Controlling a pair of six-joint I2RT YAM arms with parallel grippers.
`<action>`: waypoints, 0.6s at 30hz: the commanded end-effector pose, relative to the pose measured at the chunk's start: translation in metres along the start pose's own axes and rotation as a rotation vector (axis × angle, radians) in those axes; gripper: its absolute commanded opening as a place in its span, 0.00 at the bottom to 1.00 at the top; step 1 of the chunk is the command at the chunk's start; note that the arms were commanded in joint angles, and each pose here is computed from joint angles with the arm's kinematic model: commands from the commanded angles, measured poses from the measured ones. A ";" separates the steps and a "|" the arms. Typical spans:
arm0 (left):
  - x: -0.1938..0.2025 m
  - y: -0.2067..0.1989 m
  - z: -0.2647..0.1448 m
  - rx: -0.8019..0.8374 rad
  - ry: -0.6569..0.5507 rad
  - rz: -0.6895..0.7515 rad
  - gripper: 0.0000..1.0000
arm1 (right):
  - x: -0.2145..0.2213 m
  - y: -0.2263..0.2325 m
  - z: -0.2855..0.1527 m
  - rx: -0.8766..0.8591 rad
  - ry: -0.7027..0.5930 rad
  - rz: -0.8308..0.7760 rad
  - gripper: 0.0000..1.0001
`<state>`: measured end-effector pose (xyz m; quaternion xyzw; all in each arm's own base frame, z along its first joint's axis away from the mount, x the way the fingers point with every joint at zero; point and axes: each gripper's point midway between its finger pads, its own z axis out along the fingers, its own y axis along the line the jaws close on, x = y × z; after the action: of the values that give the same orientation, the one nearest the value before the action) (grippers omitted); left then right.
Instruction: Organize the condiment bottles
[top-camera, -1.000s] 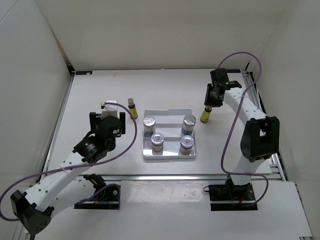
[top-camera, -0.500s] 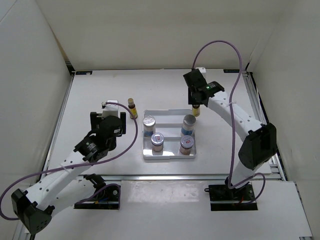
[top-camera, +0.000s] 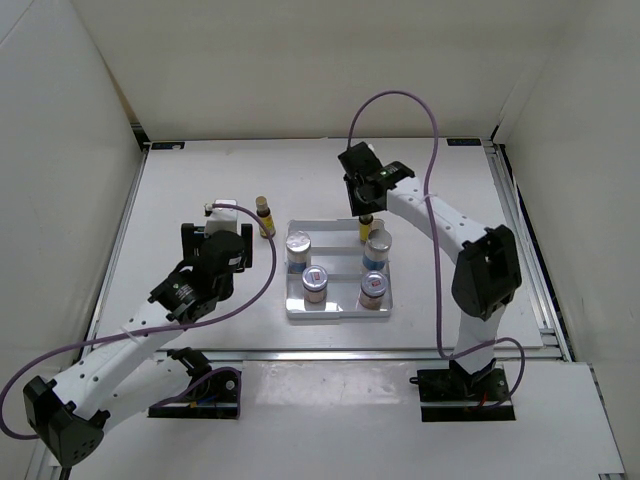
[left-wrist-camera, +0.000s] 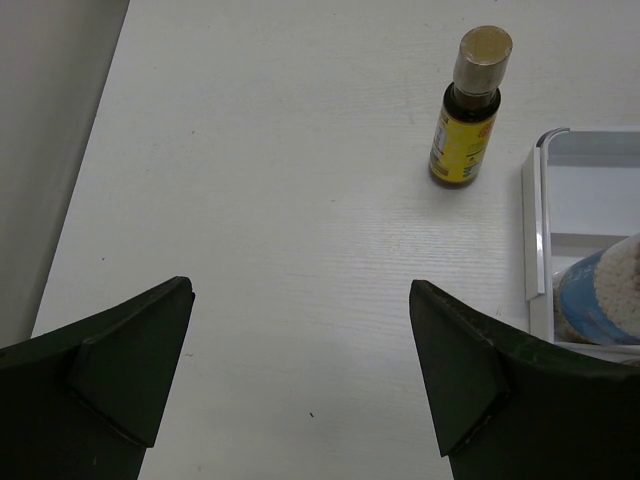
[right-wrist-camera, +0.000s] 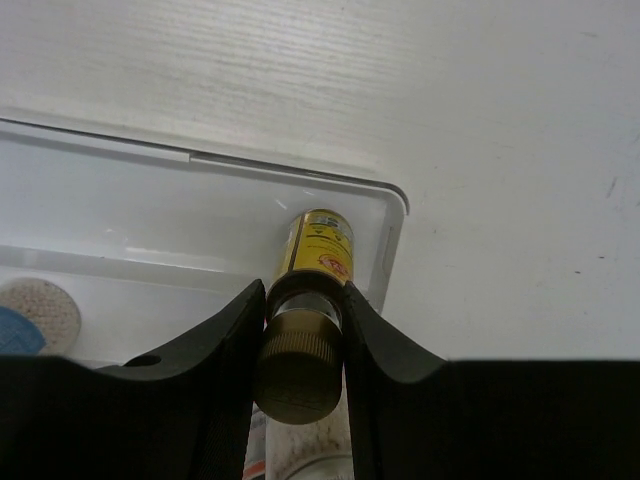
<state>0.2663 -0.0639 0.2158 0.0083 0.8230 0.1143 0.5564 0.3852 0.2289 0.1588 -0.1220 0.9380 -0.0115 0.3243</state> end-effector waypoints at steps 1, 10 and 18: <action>-0.013 0.001 -0.003 -0.002 -0.029 -0.025 1.00 | -0.012 0.010 0.005 -0.046 -0.022 -0.021 0.00; -0.015 0.004 -0.004 -0.009 -0.037 -0.031 1.00 | 0.007 0.013 0.023 -0.035 0.020 -0.014 0.28; -0.015 0.004 -0.004 -0.009 -0.037 -0.031 1.00 | -0.008 -0.005 -0.011 -0.006 -0.076 0.025 0.85</action>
<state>0.2664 -0.0639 0.2158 0.0082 0.8229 0.1144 0.5565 0.3825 0.2306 0.1306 -0.1287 0.9428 -0.0106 0.3074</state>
